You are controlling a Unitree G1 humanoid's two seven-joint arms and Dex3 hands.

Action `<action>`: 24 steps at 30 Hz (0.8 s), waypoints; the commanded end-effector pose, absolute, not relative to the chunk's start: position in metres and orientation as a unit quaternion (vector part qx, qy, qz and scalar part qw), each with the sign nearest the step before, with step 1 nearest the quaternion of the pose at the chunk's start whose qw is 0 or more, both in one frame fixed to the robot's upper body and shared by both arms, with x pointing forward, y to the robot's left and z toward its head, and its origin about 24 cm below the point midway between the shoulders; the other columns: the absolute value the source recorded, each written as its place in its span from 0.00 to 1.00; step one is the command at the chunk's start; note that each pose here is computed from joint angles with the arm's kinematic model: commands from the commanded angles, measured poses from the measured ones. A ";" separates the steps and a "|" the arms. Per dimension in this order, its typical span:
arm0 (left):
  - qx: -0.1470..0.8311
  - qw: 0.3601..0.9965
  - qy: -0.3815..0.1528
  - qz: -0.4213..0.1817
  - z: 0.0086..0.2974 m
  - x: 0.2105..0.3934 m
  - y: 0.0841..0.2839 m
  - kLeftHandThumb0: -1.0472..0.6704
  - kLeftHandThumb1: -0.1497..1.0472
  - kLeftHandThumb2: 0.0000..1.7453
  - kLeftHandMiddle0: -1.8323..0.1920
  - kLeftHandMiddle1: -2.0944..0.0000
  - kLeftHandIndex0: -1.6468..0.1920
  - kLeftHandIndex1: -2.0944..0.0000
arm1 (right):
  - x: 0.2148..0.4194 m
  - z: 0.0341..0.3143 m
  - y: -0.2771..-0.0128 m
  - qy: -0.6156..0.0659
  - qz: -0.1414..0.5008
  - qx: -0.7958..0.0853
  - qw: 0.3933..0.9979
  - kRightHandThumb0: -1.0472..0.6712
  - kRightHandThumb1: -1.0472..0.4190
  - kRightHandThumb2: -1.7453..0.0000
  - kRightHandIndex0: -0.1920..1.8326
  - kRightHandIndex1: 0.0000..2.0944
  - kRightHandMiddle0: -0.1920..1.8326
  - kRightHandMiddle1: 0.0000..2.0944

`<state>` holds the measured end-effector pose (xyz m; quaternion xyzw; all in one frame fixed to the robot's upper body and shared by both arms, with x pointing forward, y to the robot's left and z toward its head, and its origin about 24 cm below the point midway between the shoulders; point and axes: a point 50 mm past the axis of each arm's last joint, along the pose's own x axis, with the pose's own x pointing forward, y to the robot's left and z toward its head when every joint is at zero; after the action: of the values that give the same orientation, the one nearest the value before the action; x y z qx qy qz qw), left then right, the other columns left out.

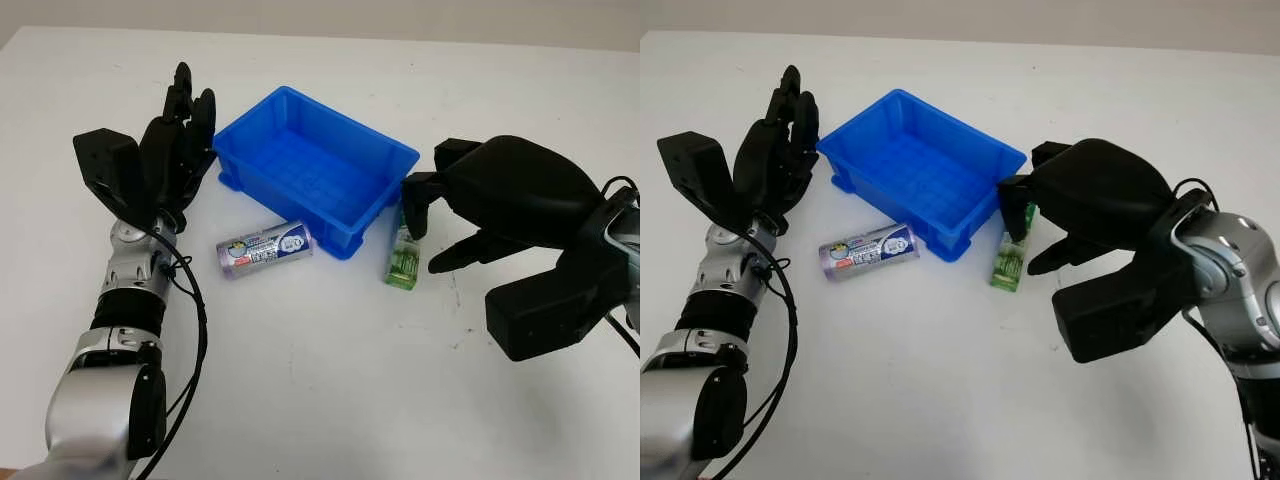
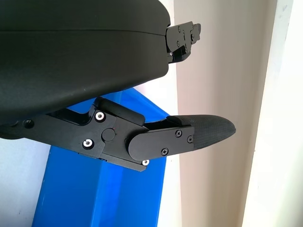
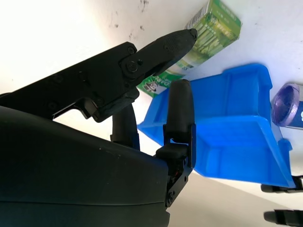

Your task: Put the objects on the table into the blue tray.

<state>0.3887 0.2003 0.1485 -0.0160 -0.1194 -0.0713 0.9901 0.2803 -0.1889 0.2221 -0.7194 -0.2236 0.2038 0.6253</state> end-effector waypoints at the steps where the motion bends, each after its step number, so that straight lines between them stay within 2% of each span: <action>1: -0.014 0.990 -0.123 -0.071 0.150 0.387 0.202 0.20 1.00 0.31 1.00 0.99 1.00 0.99 | 0.276 0.233 -0.189 -0.248 0.189 -0.728 0.611 0.21 0.17 0.97 0.19 0.96 0.28 0.81; 4: -0.017 0.990 -0.124 -0.070 0.150 0.388 0.202 0.20 1.00 0.31 1.00 0.99 1.00 0.99 | 0.276 0.233 -0.190 -0.252 0.187 -0.728 0.609 0.20 0.17 0.97 0.19 0.95 0.29 0.79; 9: -0.013 0.990 -0.123 -0.068 0.150 0.388 0.202 0.19 1.00 0.31 1.00 0.99 1.00 0.99 | 0.281 0.228 -0.192 -0.241 0.192 -0.734 0.606 0.19 0.18 0.97 0.25 0.75 0.31 0.59; 10: -0.012 0.990 -0.124 -0.069 0.150 0.388 0.202 0.19 1.00 0.31 1.00 0.99 1.00 0.99 | 0.282 0.226 -0.192 -0.233 0.195 -0.737 0.603 0.19 0.18 0.97 0.25 0.67 0.32 0.53; 11: -0.012 0.990 -0.124 -0.071 0.150 0.388 0.202 0.19 1.00 0.31 1.00 0.99 1.00 1.00 | 0.283 0.225 -0.193 -0.221 0.199 -0.742 0.600 0.20 0.18 0.97 0.27 0.53 0.33 0.42; 14: -0.014 0.990 -0.125 -0.070 0.150 0.387 0.202 0.20 1.00 0.31 1.00 0.99 1.00 1.00 | 0.284 0.223 -0.193 -0.187 0.211 -0.751 0.597 0.22 0.17 0.97 0.33 0.22 0.37 0.20; 15: -0.014 0.990 -0.125 -0.069 0.150 0.387 0.203 0.20 1.00 0.31 1.00 0.99 1.00 1.00 | 0.285 0.222 -0.193 -0.179 0.213 -0.753 0.596 0.22 0.17 0.97 0.33 0.17 0.37 0.17; 18: -0.016 0.990 -0.125 -0.067 0.150 0.387 0.203 0.20 1.00 0.31 1.00 0.99 1.00 0.99 | 0.286 0.218 -0.194 -0.162 0.223 -0.752 0.599 0.24 0.18 0.97 0.33 0.10 0.36 0.11; 24: -0.017 0.990 -0.127 -0.067 0.151 0.387 0.203 0.21 1.00 0.32 1.00 0.99 1.00 1.00 | 0.287 0.209 -0.195 -0.128 0.252 -0.779 0.560 0.26 0.19 0.97 0.30 0.06 0.33 0.07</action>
<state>0.3883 0.2007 0.1491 -0.0174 -0.1216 -0.0692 0.9900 0.2864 -0.1934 0.2082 -0.7678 -0.1354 0.2492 0.5745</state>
